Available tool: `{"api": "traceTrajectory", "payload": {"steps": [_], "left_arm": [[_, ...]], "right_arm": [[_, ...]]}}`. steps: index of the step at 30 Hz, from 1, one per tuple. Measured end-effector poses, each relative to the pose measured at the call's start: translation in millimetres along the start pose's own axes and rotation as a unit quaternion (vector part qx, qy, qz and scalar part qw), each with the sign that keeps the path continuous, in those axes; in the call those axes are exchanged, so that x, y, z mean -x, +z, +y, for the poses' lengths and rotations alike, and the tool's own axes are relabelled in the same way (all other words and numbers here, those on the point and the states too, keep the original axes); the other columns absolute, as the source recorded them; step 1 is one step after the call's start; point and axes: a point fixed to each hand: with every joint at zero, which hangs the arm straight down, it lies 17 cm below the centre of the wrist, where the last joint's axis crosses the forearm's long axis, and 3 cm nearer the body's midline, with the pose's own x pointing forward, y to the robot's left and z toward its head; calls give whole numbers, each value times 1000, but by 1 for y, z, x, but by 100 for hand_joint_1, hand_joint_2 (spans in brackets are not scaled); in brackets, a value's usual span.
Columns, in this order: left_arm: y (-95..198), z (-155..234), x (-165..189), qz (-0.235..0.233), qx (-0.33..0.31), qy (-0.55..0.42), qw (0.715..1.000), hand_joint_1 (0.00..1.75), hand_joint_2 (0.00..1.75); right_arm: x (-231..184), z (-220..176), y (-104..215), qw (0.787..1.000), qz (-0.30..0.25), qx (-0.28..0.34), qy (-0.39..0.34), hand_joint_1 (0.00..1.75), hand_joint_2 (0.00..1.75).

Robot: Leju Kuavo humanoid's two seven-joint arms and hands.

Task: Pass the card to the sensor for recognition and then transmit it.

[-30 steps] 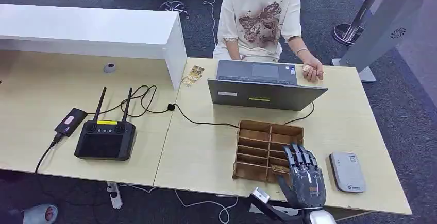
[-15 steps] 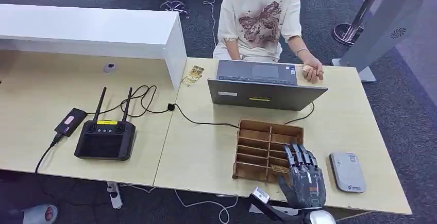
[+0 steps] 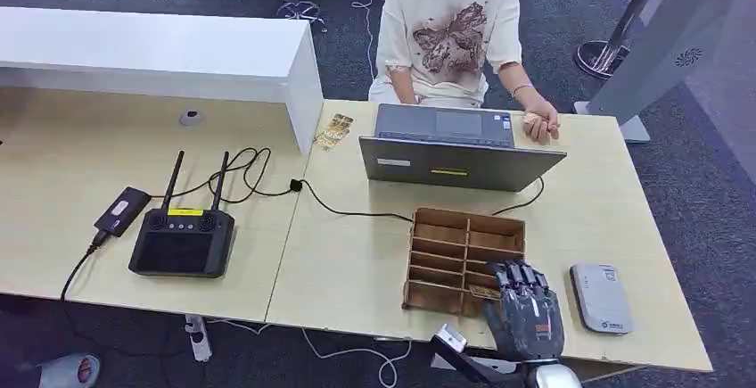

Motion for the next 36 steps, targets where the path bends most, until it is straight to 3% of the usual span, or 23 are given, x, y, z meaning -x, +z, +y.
{"api": "traceTrajectory", "payload": {"steps": [2,3,4,36], "left_arm": [[0,0,0,0,0,0,1000,0,0],[0,0,0,0,0,0,1000,0,0],[0,0,0,0,0,0,1000,0,0],[0,1,-1,-3,-2,0,1000,0,0]], "right_arm": [[0,0,0,1000,0,0,0,105,175],[0,0,0,1000,0,0,0,106,175],[0,0,0,1000,0,1,0,173,175],[1,-3,-4,1000,6,8,-13,175,175]]}}
